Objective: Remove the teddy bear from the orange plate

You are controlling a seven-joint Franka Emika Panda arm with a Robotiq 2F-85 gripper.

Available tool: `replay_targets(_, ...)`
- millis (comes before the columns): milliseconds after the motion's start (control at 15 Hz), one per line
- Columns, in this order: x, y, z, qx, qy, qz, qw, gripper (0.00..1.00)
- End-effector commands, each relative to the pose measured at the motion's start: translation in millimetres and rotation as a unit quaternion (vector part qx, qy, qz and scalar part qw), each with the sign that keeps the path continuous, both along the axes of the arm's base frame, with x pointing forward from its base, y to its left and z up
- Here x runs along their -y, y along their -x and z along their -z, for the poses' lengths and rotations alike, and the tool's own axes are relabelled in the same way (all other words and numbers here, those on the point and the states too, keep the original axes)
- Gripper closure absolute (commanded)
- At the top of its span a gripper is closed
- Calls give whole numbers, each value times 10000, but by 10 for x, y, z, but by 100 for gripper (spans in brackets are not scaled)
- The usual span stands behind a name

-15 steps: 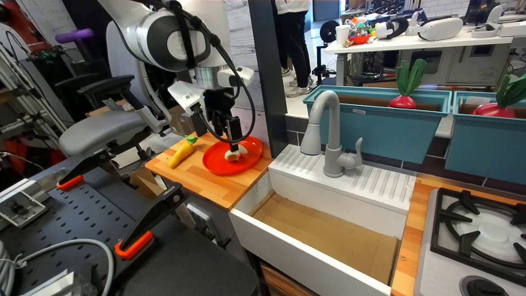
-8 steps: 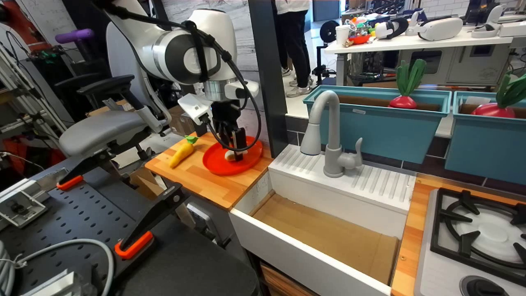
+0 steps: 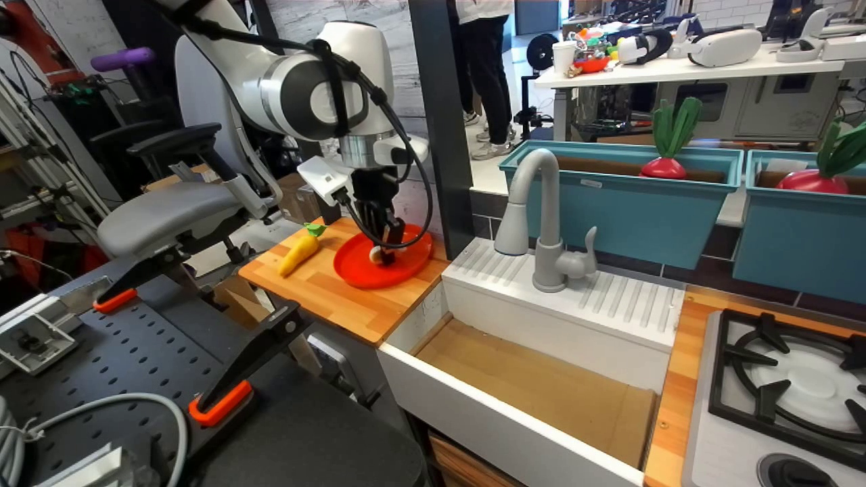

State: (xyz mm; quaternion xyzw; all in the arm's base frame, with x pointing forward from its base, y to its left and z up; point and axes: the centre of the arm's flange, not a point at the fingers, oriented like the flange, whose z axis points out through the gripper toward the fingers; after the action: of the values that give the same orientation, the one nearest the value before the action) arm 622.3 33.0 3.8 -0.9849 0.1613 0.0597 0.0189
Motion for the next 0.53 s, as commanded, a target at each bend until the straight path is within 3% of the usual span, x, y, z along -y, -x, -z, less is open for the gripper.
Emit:
replay_targets(0, -22, 16, -119, 28, 53, -57, 10000, 99)
replay_targets(467, 145, 416, -565, -61, -28, -215, 9997, 96)
